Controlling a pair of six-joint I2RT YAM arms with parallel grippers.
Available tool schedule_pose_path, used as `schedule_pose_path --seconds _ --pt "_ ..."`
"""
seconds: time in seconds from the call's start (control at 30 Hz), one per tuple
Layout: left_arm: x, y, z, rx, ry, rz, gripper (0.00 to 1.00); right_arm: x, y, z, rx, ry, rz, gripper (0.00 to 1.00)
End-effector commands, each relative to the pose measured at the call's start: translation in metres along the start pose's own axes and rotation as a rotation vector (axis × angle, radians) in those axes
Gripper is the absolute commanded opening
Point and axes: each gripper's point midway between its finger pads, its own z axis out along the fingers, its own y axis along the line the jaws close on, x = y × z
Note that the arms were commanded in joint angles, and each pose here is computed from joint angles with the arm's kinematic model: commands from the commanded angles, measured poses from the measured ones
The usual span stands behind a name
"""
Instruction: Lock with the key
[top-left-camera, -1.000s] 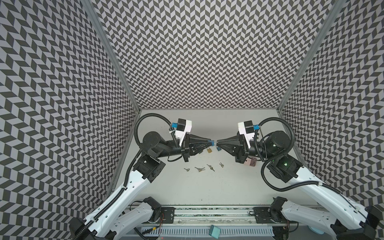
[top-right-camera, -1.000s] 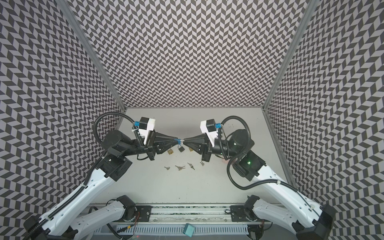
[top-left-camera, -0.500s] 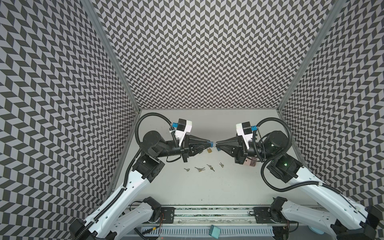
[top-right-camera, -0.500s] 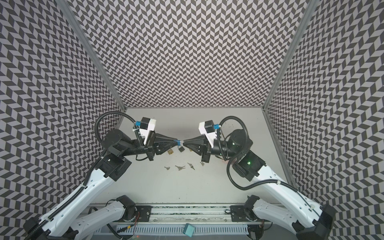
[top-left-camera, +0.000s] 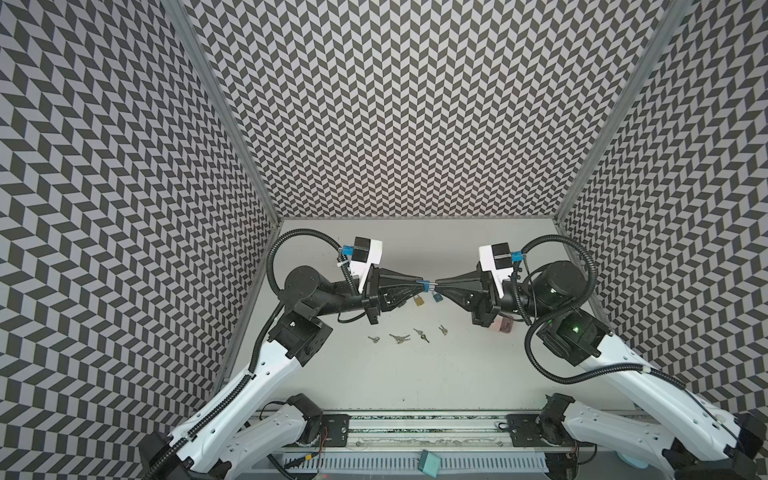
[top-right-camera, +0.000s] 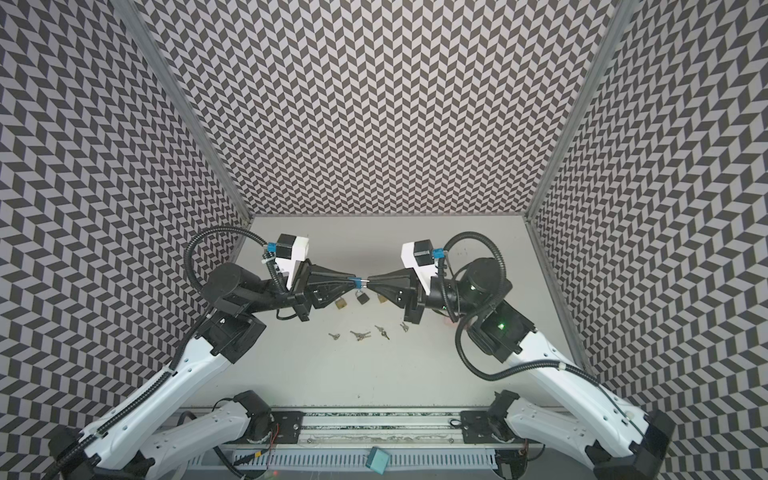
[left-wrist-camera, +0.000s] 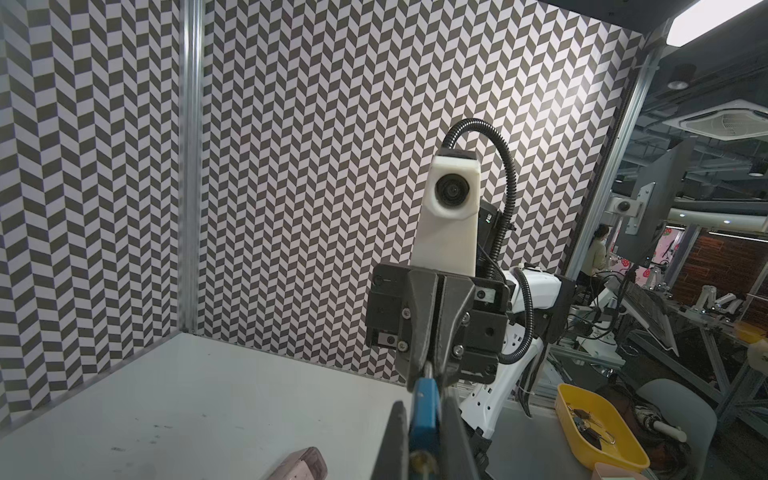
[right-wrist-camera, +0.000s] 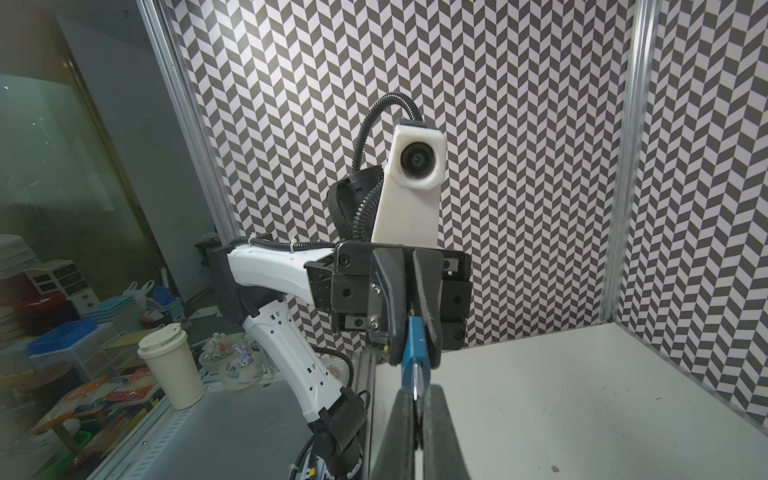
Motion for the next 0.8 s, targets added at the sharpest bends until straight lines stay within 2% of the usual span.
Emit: schedule_pose_path --seconds 0.0,0.03,0.17,0.27,0.53,0.77 --pt "0.016 0.006 -0.001 -0.007 0.044 -0.049 0.00 -0.002 0.013 0.003 -0.037 -0.014 0.001 0.00" --pt "0.013 0.007 -0.004 -0.010 0.040 -0.045 0.00 -0.002 0.011 0.000 -0.026 -0.014 0.004 0.04" --pt "0.005 0.005 -0.013 -0.009 0.028 -0.027 0.00 -0.001 0.006 -0.010 -0.005 -0.019 0.032 0.36" --pt "0.001 -0.001 -0.015 0.011 0.020 -0.023 0.00 0.003 0.006 -0.012 -0.013 -0.014 0.055 0.47" --pt "0.001 -0.012 -0.014 0.060 0.010 -0.043 0.00 0.006 0.012 -0.008 -0.070 0.005 0.038 0.62" --pt "0.001 -0.018 -0.011 0.081 0.007 -0.041 0.00 0.011 -0.004 0.002 -0.004 0.044 0.001 0.59"
